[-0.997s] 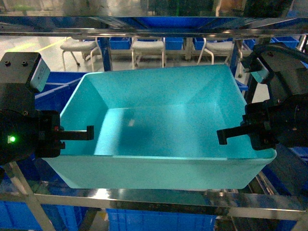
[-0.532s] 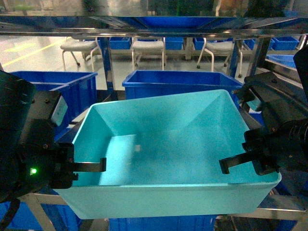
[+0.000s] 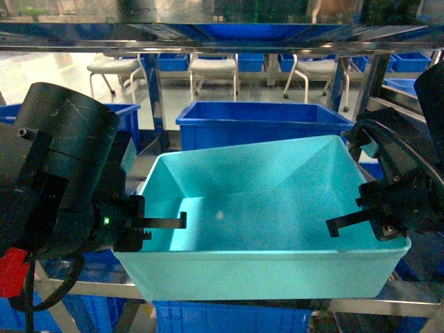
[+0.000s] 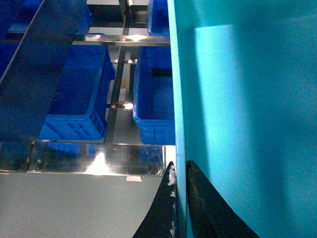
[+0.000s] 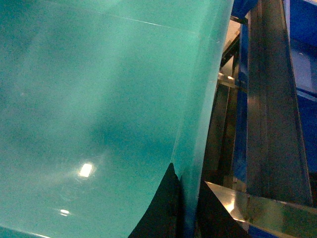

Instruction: Organize blue bins on left shelf correctly

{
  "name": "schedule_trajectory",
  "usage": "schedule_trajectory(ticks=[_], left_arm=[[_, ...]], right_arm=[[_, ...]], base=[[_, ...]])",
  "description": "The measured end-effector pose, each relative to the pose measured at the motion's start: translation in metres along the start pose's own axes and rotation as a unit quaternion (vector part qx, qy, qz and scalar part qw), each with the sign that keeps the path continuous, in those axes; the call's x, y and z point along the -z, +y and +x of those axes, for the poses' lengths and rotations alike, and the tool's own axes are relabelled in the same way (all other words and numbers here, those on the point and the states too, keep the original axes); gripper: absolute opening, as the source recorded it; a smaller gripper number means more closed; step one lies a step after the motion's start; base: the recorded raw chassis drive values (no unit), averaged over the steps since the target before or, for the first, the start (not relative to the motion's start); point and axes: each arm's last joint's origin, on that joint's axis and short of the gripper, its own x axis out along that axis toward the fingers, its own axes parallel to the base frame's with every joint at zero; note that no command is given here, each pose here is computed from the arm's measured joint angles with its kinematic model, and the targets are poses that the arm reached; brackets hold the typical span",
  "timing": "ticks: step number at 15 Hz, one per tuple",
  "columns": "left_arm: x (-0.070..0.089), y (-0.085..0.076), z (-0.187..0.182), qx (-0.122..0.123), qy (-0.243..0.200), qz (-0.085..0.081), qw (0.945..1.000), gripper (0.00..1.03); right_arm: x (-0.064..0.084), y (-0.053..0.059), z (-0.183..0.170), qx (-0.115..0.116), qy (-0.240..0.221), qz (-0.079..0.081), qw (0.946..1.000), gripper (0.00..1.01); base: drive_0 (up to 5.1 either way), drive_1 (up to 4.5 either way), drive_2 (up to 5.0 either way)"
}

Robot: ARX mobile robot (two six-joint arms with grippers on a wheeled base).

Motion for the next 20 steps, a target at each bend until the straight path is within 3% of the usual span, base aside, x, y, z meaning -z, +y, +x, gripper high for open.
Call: schedule_trajectory(ticks=[2,10,15,20], left_arm=[[-0.011,0.004,0.021,-0.011,0.013,-0.003,0.9999,0.02],[-0.011,0.005,0.022,-0.012,0.017,0.003,0.9998,0.02],[-0.016,0.003,0.063,-0.015,0.043,0.011,0.9989,0.02],[-0.027,0.005,0.082,-0.013,0.04,0.023,0.9989,0.03]], right_arm=[[-0.013,0.001,0.014,-0.004,-0.003,0.0,1.0,0.02],[-0.013,0.002,0.017,-0.011,0.004,-0.001,0.9999,0.02],[-0.026,0.003,0.036,-0.008,0.017,0.002,0.9998,0.02],[-0.032,0.003,0.049,-0.008,0.03,0.013,0.9994,0.02]], base=[[0.0,0.0,0.0],[0.0,0.0,0.0],[0.0,0.0,0.0],[0.0,0.0,0.0]])
